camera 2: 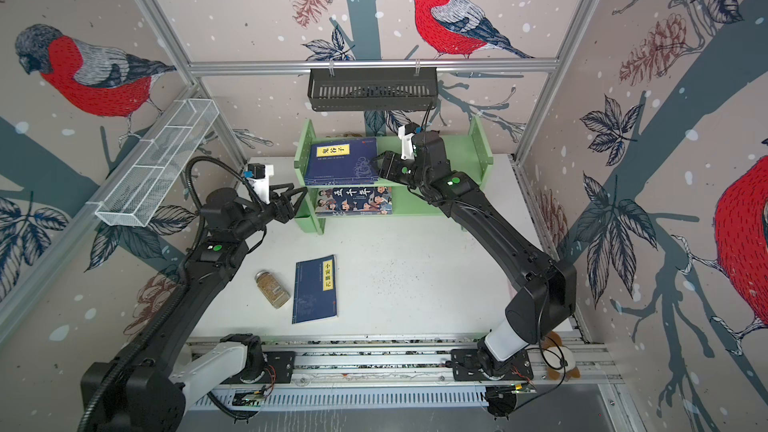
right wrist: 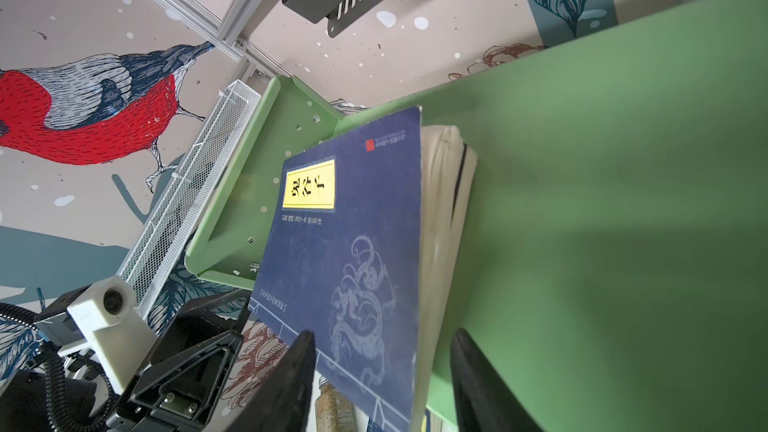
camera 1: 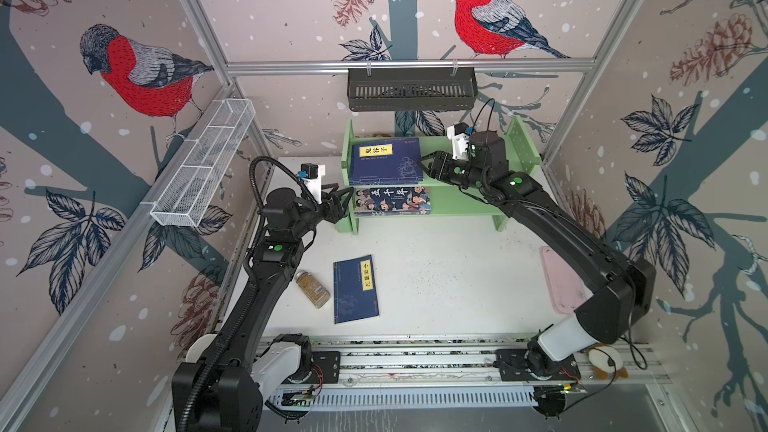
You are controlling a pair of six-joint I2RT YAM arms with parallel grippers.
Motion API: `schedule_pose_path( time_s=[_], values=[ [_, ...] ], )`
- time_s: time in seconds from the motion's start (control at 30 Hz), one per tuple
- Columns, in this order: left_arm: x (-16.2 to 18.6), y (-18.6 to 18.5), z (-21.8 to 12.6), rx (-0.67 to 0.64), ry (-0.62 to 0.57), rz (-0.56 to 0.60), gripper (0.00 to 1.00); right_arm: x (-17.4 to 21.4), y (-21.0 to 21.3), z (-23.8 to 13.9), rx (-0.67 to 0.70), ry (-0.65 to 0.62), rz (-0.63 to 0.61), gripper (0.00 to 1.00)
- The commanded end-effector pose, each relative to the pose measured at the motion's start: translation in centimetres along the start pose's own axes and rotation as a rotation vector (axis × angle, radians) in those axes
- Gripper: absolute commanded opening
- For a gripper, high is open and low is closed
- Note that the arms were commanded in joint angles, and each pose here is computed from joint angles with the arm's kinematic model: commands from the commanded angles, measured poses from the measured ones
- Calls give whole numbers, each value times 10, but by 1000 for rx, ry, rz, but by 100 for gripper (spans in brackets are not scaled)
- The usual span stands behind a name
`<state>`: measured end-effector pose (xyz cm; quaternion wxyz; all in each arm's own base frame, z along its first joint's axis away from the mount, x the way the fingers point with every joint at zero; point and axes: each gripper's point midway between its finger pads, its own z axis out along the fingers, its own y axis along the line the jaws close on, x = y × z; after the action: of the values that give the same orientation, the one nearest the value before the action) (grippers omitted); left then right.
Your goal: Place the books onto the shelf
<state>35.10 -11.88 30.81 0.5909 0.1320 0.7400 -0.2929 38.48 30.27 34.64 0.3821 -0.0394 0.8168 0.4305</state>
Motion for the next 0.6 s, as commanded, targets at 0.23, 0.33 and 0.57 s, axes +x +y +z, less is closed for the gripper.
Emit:
schedule_pose_path(
  time_s=[0.23,0.33,0.57],
  values=[
    [-8,-1,1,5,-28,26,57,7,9,7,-54,13,-8,41],
    [-9,-1,1,4,-31,26,57,7,12,7,-59,14,-10,36],
    [-12,0,3,5,-39,15,56,6,14,9,-68,20,-7,36]
  ],
)
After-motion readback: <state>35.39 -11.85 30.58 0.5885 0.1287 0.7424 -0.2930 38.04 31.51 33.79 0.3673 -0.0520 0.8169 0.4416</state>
